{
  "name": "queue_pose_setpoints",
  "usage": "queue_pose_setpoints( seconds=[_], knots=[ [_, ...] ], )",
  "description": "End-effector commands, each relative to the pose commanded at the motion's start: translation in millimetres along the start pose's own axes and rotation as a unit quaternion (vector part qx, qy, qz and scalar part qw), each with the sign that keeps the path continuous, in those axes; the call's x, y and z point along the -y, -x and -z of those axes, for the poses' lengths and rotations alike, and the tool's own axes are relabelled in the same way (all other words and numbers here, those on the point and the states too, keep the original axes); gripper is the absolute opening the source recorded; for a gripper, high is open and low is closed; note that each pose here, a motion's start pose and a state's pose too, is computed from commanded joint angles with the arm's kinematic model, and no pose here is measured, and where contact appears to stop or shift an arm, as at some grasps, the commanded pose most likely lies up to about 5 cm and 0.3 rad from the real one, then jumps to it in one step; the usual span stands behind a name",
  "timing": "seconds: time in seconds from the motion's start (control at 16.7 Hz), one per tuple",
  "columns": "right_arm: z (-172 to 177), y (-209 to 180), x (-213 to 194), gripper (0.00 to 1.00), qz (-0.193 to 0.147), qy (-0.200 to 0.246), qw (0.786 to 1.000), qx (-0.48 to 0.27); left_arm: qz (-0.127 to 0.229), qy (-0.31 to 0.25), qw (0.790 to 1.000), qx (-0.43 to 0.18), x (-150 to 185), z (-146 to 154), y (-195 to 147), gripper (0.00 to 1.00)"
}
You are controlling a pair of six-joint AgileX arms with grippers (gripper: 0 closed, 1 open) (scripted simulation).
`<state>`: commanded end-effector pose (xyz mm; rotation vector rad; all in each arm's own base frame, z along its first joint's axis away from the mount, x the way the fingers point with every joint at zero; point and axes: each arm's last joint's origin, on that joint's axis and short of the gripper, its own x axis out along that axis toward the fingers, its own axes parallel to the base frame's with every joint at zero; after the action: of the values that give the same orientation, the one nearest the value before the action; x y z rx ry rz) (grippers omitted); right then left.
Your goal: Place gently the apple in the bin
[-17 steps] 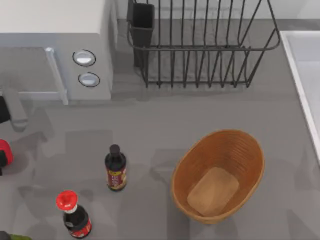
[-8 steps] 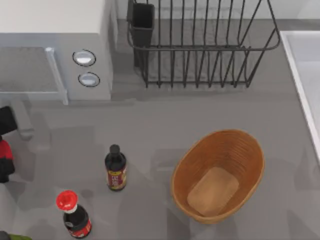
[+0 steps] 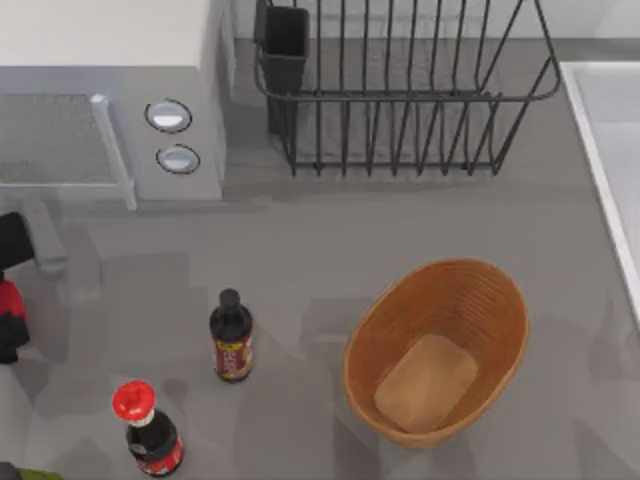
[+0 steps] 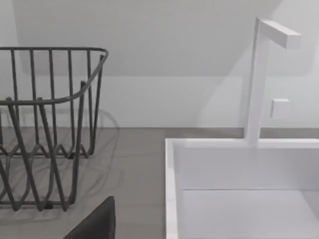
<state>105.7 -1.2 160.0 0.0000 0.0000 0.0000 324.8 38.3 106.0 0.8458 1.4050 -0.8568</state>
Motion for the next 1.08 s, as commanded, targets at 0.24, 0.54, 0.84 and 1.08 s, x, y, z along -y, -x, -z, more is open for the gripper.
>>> queue_pose_setpoints(
  seconds=[0.24,0.54,0.84,1.08],
  knots=[
    [0.0,0.0,0.0,1.00,0.000,0.000,1.000,0.000,0.000,0.000,1.000,0.000,0.0,0.0,0.0,0.17],
    [0.0,0.0,0.0,1.00,0.000,0.000,1.000,0.000,0.000,0.000,1.000,0.000,0.0,0.0,0.0,0.00],
    [0.0,0.0,0.0,1.00,0.000,0.000,1.000,0.000,0.000,0.000,1.000,0.000,0.0,0.0,0.0,0.00],
    [0.0,0.0,0.0,1.00,0.000,0.000,1.000,0.000,0.004,0.002,1.000,-0.008,2.1,3.3,10.5,0.00]
  ],
)
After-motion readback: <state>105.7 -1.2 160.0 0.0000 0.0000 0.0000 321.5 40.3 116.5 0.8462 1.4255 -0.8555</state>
